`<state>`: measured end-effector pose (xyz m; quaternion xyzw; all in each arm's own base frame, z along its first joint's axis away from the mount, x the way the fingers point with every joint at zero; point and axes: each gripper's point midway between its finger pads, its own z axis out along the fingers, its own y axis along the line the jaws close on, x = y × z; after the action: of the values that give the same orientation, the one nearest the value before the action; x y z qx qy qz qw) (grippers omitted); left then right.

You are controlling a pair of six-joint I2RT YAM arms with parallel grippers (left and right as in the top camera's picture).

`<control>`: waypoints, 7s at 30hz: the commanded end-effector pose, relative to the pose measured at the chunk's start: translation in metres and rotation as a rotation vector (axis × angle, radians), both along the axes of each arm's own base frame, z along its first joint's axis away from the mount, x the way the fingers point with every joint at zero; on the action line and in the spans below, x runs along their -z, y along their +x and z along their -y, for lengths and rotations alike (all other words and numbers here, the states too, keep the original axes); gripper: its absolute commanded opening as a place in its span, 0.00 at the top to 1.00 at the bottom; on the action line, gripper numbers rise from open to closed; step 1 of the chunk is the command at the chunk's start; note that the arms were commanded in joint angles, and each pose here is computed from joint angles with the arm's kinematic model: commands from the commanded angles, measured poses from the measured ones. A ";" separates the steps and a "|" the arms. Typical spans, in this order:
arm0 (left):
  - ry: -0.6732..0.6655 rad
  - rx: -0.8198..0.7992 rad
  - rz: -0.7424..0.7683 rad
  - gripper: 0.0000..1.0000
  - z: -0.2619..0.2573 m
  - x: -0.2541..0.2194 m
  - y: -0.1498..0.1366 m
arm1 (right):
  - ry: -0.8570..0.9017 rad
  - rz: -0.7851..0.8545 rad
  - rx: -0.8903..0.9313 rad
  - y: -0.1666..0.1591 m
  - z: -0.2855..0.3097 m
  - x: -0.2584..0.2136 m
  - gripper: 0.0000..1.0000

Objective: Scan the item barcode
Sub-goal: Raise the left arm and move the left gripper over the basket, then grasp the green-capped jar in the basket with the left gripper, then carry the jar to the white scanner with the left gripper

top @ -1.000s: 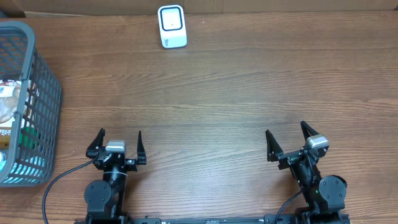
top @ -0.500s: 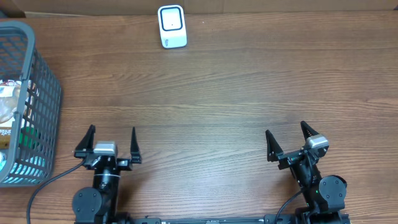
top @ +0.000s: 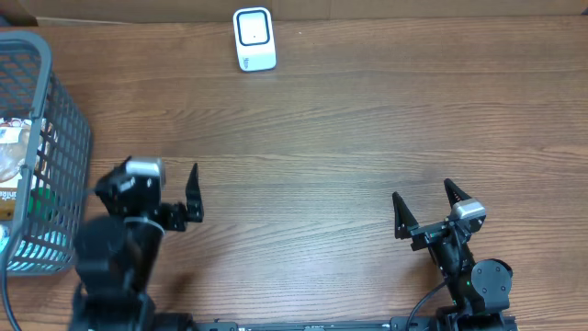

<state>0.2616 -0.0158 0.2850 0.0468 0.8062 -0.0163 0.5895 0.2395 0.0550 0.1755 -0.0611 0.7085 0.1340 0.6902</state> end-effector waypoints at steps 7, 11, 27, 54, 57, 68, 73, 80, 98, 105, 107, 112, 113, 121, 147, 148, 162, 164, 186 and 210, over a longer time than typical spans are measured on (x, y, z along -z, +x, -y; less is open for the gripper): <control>-0.115 0.152 -0.358 0.00 0.032 -0.052 0.017 | 0.008 0.000 0.000 0.000 0.000 0.002 0.00; -0.157 0.185 -0.554 0.01 0.040 -0.050 0.016 | 0.008 0.000 0.000 0.000 0.000 0.002 0.00; -0.253 0.178 -0.899 0.00 0.048 0.022 0.058 | 0.008 0.000 0.000 0.000 0.000 0.002 0.00; -0.762 -0.927 -0.549 0.00 -0.270 -0.021 0.025 | 0.008 0.000 0.000 0.000 0.000 0.002 0.00; -0.795 -0.975 -0.622 0.01 -0.283 0.004 0.019 | 0.008 0.000 0.000 0.000 0.000 0.002 0.00; -0.767 -1.119 -0.897 0.02 -0.304 0.088 0.002 | 0.008 0.000 0.000 0.000 0.000 0.002 0.00; -0.752 -1.142 -0.963 0.02 -0.304 0.120 -0.003 | 0.008 0.000 0.000 0.000 0.000 0.002 0.00; -0.668 -1.171 -1.046 0.00 -0.297 0.162 -0.010 | 0.008 0.000 0.000 0.000 0.000 0.002 0.00; -0.610 -1.163 -1.053 0.04 -0.297 0.204 -0.011 | 0.008 0.000 0.000 0.000 0.000 0.002 0.00; -0.612 -1.162 -1.053 0.13 -0.296 0.211 -0.012 | 0.008 0.000 0.000 0.000 0.000 0.002 0.00; -0.612 -1.162 -1.051 0.15 -0.296 0.213 -0.012 | 0.008 0.000 0.000 0.000 0.000 0.002 0.00; -0.611 -1.162 -1.049 0.19 -0.296 0.219 -0.012 | 0.008 0.000 0.000 0.000 0.000 0.002 0.00; -0.611 -1.162 -1.049 0.20 -0.295 0.220 -0.012 | 0.008 0.000 0.000 0.000 0.000 0.002 0.00; -0.609 -1.163 -1.035 0.35 -0.298 0.222 -0.010 | 0.008 0.000 0.000 0.000 0.000 0.002 0.00; -0.680 -1.028 -0.740 0.58 -0.314 0.058 0.047 | 0.008 0.000 0.000 0.000 0.000 0.002 0.00; -0.684 -1.010 -0.705 0.58 -0.313 0.042 0.051 | 0.008 0.000 0.000 0.000 0.000 0.002 0.00; -0.618 -0.624 -0.353 0.60 -0.209 -0.138 0.074 | 0.008 0.000 0.000 0.000 0.000 0.002 0.00; -0.575 -0.527 -0.372 0.59 -0.172 -0.145 0.080 | 0.008 0.000 0.000 0.000 0.000 0.002 0.00; -0.065 -0.020 -1.040 0.59 0.085 0.030 0.107 | 0.008 0.000 0.000 0.000 0.000 0.002 0.00; -0.006 -0.064 -1.273 0.59 0.125 0.218 0.137 | 0.008 0.000 0.000 0.000 0.000 0.002 0.00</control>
<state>0.3979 -0.1391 0.0783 0.0152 0.9993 -0.0330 0.0019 0.2396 0.0549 0.1755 -0.0609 0.7085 0.1340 0.6902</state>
